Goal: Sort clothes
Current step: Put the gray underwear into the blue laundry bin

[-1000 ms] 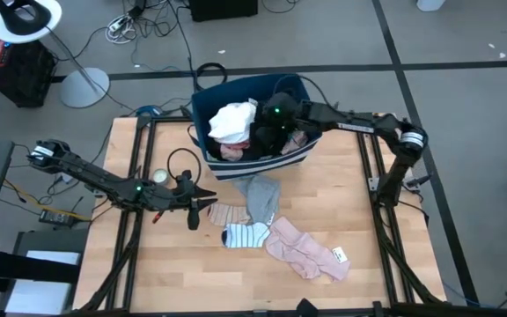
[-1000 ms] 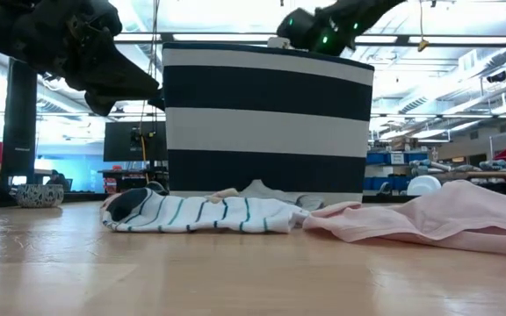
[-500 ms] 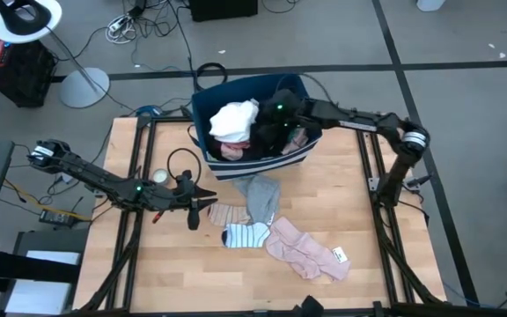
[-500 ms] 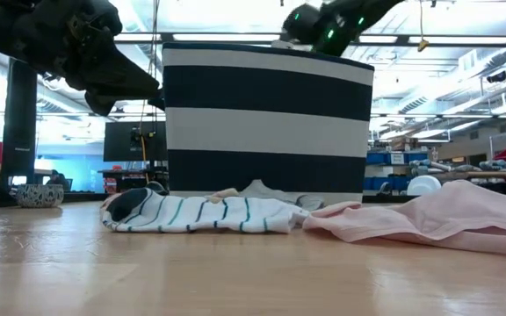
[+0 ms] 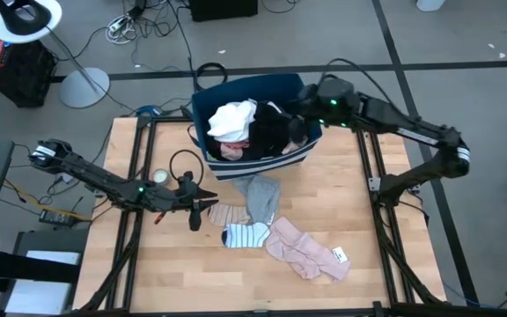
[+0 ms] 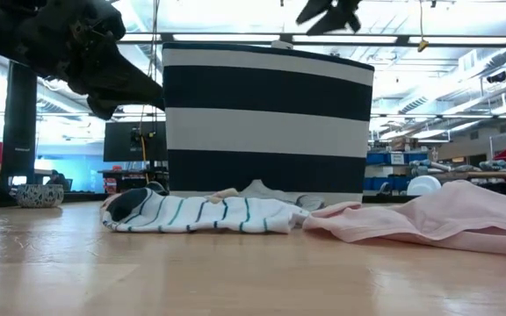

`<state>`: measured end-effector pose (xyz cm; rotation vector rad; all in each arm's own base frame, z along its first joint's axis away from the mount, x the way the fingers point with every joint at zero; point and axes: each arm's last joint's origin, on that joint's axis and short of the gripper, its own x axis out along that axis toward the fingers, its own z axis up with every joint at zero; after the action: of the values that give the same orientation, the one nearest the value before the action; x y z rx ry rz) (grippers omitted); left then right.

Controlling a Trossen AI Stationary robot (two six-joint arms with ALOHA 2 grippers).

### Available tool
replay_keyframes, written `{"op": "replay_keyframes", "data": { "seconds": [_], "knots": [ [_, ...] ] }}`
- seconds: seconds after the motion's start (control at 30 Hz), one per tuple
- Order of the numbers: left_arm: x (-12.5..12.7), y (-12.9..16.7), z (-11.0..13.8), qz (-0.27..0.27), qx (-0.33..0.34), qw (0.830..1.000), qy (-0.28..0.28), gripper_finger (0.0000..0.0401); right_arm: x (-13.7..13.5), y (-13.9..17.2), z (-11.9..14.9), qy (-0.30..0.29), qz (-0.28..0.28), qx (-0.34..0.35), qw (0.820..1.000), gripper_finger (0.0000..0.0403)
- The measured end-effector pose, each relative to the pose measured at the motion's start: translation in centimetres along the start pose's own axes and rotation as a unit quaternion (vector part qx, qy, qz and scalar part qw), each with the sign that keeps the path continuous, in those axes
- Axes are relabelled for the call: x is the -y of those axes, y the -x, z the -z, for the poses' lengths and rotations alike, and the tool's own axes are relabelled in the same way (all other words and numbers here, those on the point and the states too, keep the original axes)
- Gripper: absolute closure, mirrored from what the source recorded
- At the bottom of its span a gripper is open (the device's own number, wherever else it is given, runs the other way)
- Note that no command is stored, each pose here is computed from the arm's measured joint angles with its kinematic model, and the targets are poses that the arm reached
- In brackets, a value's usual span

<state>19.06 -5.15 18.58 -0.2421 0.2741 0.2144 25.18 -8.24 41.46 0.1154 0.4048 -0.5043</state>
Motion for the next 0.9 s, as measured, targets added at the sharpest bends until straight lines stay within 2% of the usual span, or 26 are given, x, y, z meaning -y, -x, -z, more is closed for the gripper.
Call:
{"op": "replay_keyframes", "data": {
  "seconds": [0.23,0.43,0.53,0.67,0.9],
  "knots": [
    [1.7,-3.3,0.5,-0.012,-0.031,0.999,-0.024,0.0298,-2.5,4.6,0.7,0.046,-0.005,-0.003,0.999,0.0174],
    [3.1,-7.6,0.2,-0.040,-0.057,0.996,-0.047,0.0298,-4.2,7.2,2.1,0.051,-0.028,-0.018,0.998,0.0175],
    [2.8,-10.0,0.0,-0.064,-0.075,0.994,-0.048,0.0298,-5.1,8.1,2.9,0.056,-0.040,-0.025,0.997,0.0175],
    [1.9,-13.2,-0.5,-0.066,-0.130,0.989,-0.036,0.0298,-6.3,9.5,3.8,0.053,-0.055,-0.033,0.997,0.0175],
    [-0.1,-16.9,-0.2,-0.142,-0.207,0.968,0.012,0.0298,-8.7,11.8,5.2,0.056,-0.081,-0.030,0.995,0.0176]
  ]
}}
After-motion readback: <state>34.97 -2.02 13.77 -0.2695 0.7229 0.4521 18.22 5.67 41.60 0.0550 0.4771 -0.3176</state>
